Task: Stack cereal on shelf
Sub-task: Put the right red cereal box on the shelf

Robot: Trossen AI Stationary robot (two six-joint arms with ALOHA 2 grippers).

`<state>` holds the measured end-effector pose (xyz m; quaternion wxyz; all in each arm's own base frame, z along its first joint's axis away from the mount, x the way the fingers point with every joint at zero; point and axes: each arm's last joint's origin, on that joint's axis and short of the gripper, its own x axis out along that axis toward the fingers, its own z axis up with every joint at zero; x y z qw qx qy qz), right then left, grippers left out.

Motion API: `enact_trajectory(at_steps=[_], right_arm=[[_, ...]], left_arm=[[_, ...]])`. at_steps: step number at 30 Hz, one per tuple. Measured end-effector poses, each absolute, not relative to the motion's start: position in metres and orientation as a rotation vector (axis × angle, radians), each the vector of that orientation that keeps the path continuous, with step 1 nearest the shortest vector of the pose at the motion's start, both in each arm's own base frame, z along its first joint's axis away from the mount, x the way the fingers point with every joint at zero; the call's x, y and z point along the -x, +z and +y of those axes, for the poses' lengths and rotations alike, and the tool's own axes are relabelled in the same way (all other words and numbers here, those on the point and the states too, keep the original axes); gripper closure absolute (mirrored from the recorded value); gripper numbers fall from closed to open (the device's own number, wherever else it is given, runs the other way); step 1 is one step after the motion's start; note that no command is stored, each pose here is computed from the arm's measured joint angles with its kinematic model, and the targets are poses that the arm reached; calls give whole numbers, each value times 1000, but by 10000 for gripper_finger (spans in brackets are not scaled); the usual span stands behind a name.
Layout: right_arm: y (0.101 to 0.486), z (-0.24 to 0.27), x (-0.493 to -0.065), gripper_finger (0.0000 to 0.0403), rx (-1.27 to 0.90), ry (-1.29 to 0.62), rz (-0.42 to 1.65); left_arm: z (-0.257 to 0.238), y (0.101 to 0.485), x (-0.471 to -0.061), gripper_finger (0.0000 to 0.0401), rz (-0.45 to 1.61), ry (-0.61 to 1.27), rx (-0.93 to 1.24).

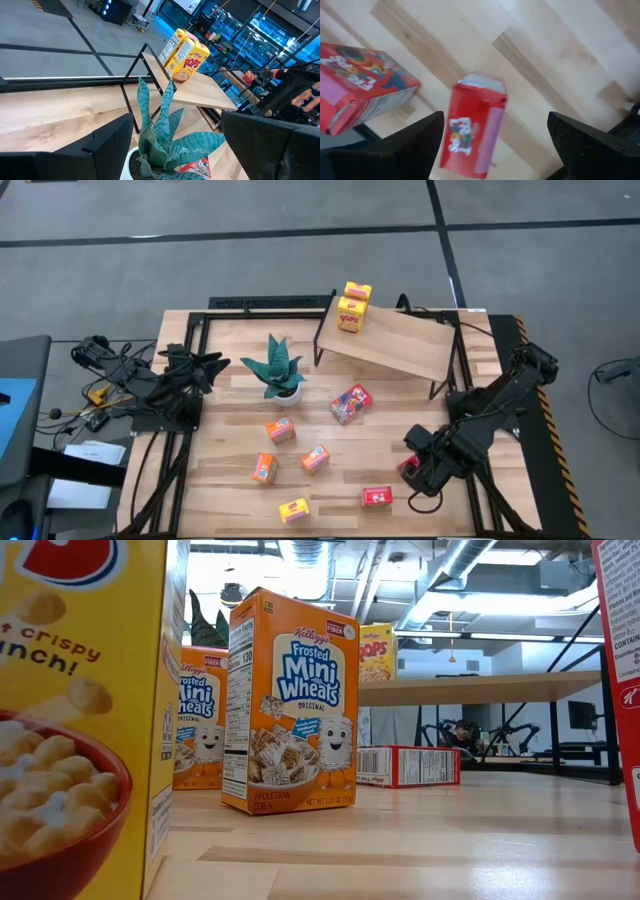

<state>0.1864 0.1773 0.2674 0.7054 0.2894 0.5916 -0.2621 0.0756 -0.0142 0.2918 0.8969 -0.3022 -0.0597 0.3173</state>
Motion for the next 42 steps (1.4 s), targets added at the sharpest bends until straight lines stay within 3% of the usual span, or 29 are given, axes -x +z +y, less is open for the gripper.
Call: enact_trajectory(at_steps=[20, 42], right_arm=[[251, 180, -186, 25, -668, -613, 1311], [255, 178, -186, 3, -699, -575, 1348]], left_arm=[[-14, 291, -75, 108, -118, 664, 617], [-14, 291, -75, 108, -121, 667, 621]])
